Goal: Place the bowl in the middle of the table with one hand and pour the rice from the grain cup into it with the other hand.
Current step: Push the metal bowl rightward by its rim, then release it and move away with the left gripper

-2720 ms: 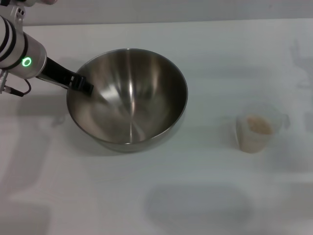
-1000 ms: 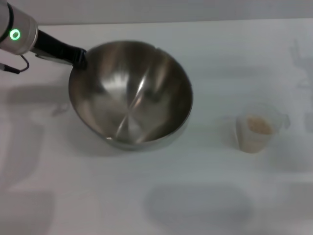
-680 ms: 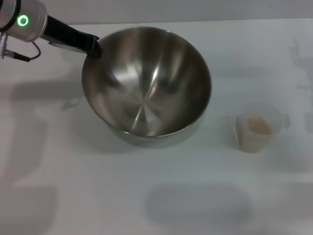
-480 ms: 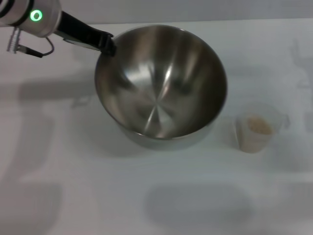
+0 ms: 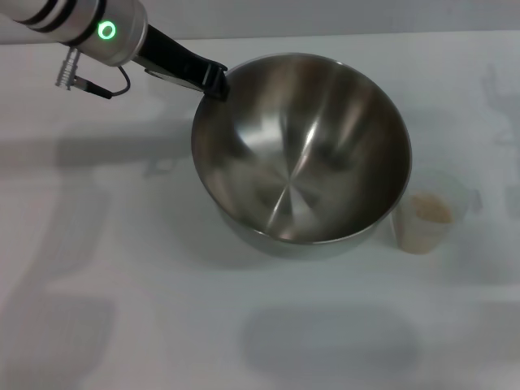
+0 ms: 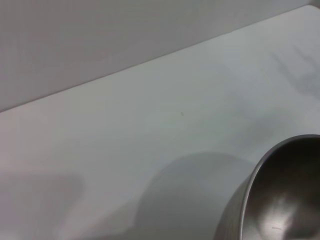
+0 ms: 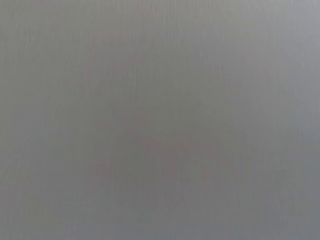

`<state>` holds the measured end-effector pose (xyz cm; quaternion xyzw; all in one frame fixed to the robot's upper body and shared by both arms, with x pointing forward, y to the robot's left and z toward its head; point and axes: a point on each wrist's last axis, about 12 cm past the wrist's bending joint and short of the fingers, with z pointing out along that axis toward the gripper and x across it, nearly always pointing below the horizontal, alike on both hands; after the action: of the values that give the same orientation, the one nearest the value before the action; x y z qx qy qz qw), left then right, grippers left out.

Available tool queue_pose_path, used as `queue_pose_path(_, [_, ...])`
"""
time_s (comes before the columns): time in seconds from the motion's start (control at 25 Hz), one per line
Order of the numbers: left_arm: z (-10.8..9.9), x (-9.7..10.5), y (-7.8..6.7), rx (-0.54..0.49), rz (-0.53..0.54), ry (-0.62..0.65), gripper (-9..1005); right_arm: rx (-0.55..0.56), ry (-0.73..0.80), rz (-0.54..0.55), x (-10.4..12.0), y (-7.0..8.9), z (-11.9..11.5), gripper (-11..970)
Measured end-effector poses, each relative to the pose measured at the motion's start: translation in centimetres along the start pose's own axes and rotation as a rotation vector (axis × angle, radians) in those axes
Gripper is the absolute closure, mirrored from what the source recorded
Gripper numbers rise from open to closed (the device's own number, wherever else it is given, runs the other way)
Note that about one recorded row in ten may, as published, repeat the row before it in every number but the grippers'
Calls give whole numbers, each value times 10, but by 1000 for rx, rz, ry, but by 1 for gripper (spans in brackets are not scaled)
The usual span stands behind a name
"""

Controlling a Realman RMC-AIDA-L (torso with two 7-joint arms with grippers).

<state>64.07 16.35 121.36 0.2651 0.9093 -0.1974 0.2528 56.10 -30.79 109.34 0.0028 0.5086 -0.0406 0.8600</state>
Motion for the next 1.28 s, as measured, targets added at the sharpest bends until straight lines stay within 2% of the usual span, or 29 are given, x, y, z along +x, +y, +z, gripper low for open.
queue_pose_path(0.32, [19, 2, 3, -20, -4, 10, 962, -1, 0, -1, 0, 0, 0, 258])
queue_pose_path(0.88, [32, 7, 5, -40, 16, 21, 963, -4, -3, -3, 0, 0, -1, 259])
queue_pose_path(1.28, [35, 7, 6, -49, 14, 12, 963, -6, -2, -7, 0, -1, -1, 259])
